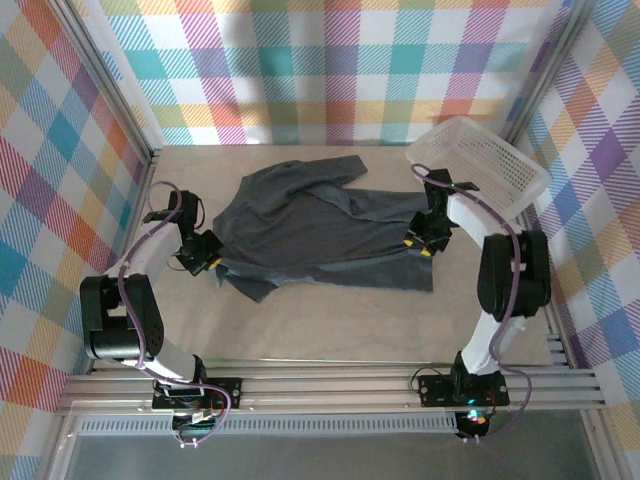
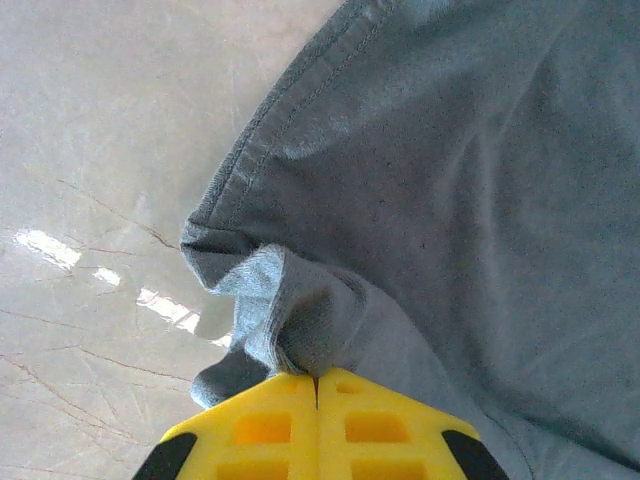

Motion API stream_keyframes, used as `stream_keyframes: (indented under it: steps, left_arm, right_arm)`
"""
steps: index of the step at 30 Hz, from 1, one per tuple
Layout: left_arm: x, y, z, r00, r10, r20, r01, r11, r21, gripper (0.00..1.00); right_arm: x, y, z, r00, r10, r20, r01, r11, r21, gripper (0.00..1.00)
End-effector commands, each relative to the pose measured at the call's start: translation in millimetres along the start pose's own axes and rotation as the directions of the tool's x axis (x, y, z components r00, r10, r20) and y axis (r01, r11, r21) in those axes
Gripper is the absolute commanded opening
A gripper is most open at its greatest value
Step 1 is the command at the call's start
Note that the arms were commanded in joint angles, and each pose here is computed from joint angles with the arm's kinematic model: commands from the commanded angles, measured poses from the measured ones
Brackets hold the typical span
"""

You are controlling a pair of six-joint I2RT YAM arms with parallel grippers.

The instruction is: Fold and stack the t-shirts

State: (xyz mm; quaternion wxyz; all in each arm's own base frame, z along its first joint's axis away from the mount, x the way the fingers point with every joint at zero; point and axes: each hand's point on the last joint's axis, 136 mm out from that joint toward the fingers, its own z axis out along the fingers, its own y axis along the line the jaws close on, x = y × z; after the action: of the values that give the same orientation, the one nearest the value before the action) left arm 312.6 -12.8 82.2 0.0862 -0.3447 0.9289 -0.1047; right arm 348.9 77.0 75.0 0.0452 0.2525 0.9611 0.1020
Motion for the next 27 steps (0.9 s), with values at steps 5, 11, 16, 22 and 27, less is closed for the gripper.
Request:
stream_keyframes:
  steps: [5,11,16,22,27]
  left_arm:
    - [-34,-11,13,0.995,0.100,-0.005,-0.101,0.994,-0.043,0.00]
    - [-62,-3,36,0.984,0.176,-0.001,-0.173,0.969,-0.173,0.00]
    - [-73,-8,25,0.973,0.221,0.065,-0.206,0.962,-0.179,0.33]
    - [-45,10,-7,0.974,0.192,0.120,-0.171,0.971,-0.168,0.51]
    - [-21,20,8,0.996,0.080,0.047,-0.077,0.995,-0.067,0.52]
  right_arm:
    - [52,-23,-22,0.999,-0.031,-0.030,0.031,0.999,0.011,0.40]
    - [66,-25,-32,0.999,-0.030,-0.037,0.030,1.000,0.003,0.40]
    - [66,-21,-44,0.999,-0.038,-0.019,0.038,0.999,-0.015,0.40]
    - [69,-20,-45,0.999,-0.047,-0.027,0.046,0.999,-0.030,0.41]
    - [76,-16,-41,0.998,-0.042,-0.049,0.038,0.997,-0.067,0.41]
